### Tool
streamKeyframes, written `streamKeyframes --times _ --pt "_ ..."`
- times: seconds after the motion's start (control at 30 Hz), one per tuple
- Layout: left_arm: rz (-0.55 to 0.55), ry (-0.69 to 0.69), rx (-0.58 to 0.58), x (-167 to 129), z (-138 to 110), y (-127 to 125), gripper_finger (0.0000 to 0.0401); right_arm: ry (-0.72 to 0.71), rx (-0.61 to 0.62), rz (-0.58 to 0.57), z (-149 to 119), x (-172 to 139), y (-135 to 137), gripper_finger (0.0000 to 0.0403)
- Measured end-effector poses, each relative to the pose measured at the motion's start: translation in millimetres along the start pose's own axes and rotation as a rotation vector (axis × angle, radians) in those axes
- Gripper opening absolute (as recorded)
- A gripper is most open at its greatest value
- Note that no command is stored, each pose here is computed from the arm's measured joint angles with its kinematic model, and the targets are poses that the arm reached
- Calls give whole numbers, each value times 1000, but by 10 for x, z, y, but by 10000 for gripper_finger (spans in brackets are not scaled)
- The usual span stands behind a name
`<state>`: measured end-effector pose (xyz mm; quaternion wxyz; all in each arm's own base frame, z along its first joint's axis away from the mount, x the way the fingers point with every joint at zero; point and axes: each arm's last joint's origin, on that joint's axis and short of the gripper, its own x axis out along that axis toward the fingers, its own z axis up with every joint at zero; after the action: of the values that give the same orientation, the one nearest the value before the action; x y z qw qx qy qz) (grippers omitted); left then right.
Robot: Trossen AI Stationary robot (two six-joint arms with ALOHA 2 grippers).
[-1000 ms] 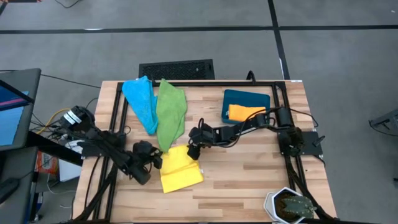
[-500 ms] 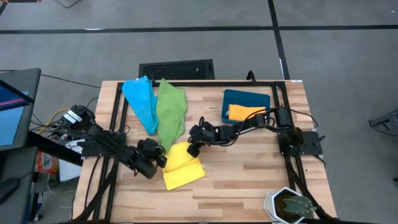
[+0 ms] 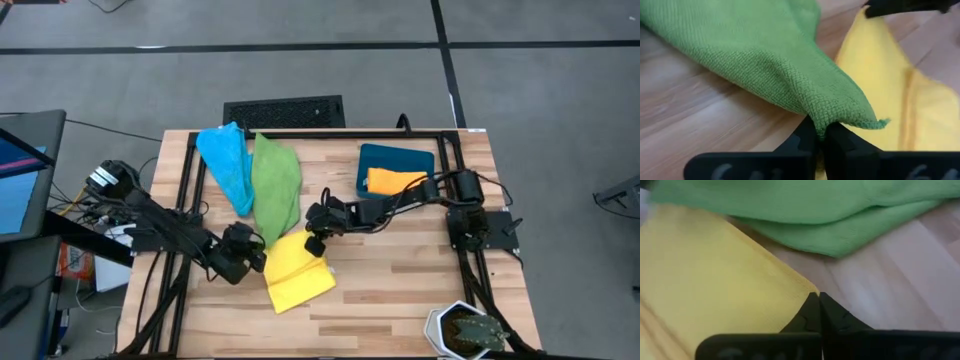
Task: Fold microfiber towels
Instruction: Fold the yellow microfiber cloth
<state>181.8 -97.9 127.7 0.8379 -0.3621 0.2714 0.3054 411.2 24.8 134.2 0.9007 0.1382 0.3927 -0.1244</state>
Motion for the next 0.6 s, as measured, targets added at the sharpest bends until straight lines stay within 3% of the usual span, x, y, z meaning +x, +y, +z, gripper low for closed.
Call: streamKeyframes --times 0.17,0.6 --pt "-68 3 -21 -105 86 -50 1 9 -10 -5 7 -83 34 11" --pt "-290 186 -9 -187 99 -239 0 -17 -67 60 -16 -382 375 8"
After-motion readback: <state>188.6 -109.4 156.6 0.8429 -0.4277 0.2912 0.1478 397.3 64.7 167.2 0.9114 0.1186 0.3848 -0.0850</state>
